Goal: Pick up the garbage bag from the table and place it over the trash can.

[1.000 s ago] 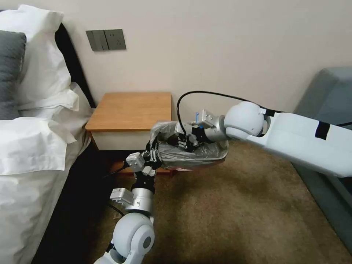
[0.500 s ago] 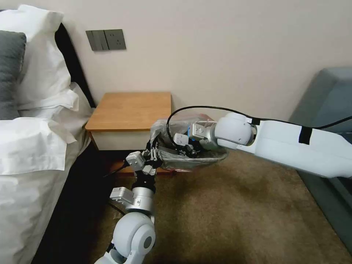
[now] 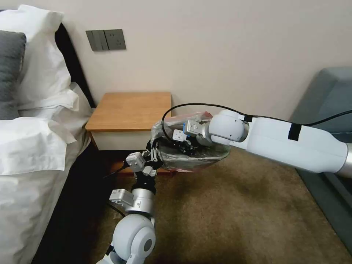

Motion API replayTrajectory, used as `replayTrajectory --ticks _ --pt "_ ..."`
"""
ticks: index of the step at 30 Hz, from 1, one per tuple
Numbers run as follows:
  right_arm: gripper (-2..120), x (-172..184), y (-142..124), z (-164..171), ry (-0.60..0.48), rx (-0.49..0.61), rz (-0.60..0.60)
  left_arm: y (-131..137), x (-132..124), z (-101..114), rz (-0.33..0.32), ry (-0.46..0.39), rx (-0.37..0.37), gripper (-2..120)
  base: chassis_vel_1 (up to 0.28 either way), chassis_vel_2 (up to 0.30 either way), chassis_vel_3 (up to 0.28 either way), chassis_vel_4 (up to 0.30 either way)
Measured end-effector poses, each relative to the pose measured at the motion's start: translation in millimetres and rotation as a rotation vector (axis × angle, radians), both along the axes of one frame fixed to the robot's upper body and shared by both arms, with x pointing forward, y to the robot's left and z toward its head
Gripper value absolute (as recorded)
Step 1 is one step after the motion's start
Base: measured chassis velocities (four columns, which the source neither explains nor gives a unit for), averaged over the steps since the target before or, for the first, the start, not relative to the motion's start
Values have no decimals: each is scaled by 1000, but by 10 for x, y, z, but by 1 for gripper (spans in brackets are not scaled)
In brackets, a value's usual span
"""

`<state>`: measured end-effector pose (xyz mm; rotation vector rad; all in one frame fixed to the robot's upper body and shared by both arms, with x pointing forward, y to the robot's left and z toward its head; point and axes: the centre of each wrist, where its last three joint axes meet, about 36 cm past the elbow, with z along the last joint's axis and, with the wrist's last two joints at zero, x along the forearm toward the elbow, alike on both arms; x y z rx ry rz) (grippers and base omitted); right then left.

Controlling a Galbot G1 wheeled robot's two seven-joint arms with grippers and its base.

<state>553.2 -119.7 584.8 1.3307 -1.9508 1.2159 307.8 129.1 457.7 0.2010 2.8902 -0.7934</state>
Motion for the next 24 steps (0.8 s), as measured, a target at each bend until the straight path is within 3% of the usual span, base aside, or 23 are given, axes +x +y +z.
replayTrajectory --ticks 9,17,24 --pt "0 -33 37 36 0 22 6 -11 9 -24 9 21 3 11 0 0 0 0" --pt "0 -298 17 390 68 195 -47 0 73 -113 28 150 -3 11 0 0 0 0" --pt "0 -634 -271 706 155 415 -143 24 142 -216 50 281 -6 11 0 0 0 0"
